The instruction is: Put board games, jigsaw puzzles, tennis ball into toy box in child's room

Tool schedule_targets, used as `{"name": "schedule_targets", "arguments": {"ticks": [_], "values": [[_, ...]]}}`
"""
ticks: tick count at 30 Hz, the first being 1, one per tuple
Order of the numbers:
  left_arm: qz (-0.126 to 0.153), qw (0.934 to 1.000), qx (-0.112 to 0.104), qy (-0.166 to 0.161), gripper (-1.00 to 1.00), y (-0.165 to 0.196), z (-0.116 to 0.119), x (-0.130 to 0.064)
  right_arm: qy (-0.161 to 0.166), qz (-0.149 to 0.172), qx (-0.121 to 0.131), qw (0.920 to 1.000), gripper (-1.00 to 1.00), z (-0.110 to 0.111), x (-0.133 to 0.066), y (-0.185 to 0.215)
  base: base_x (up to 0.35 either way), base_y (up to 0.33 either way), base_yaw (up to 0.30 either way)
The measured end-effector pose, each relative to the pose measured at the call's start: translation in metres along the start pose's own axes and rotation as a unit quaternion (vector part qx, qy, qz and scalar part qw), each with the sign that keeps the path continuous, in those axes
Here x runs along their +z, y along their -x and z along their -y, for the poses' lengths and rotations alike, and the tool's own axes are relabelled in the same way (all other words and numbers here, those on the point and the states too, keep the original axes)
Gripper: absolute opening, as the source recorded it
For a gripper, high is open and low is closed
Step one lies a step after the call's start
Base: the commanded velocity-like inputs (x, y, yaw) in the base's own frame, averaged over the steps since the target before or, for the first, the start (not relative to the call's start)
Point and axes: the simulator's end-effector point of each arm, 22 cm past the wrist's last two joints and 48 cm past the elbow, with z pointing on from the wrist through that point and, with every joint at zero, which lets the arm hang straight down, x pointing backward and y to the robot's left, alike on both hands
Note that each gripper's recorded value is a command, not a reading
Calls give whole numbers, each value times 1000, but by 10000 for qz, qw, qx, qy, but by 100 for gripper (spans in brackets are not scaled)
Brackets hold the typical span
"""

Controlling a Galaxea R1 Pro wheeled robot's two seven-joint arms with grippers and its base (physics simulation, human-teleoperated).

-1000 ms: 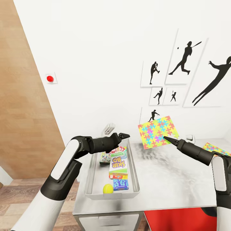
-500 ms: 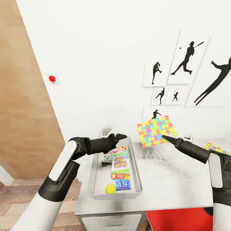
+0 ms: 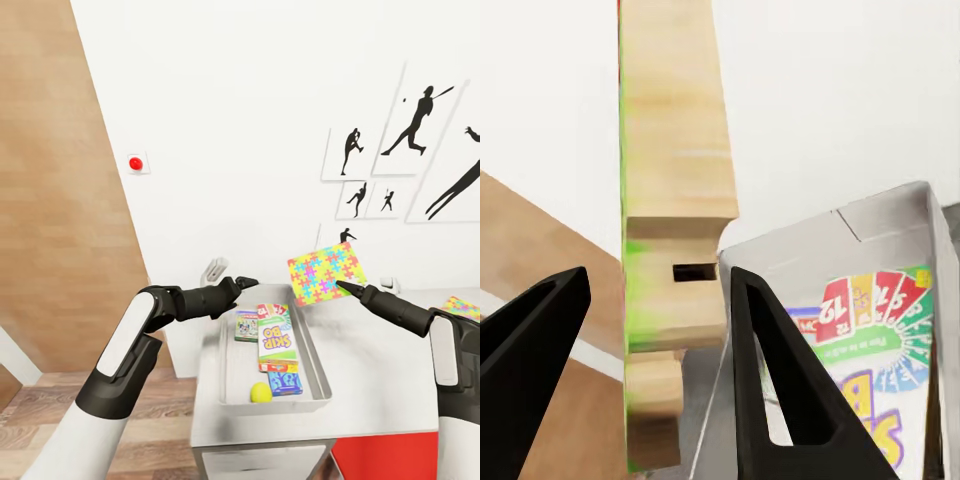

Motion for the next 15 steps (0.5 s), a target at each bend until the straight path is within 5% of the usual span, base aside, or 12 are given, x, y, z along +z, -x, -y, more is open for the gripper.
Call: {"name": "schedule_targets", "arguments": {"ticks": [5, 15], "values": [[1, 10000, -2, -10, 100, 0, 0, 0, 20, -4, 23, 10000, -100, -2, 2, -2, 0, 214, 0], [18, 10000, -34, 51, 100, 1, -6, -2, 83, -94, 18, 9999, -100, -8, 9, -9, 0, 35, 0]]}}
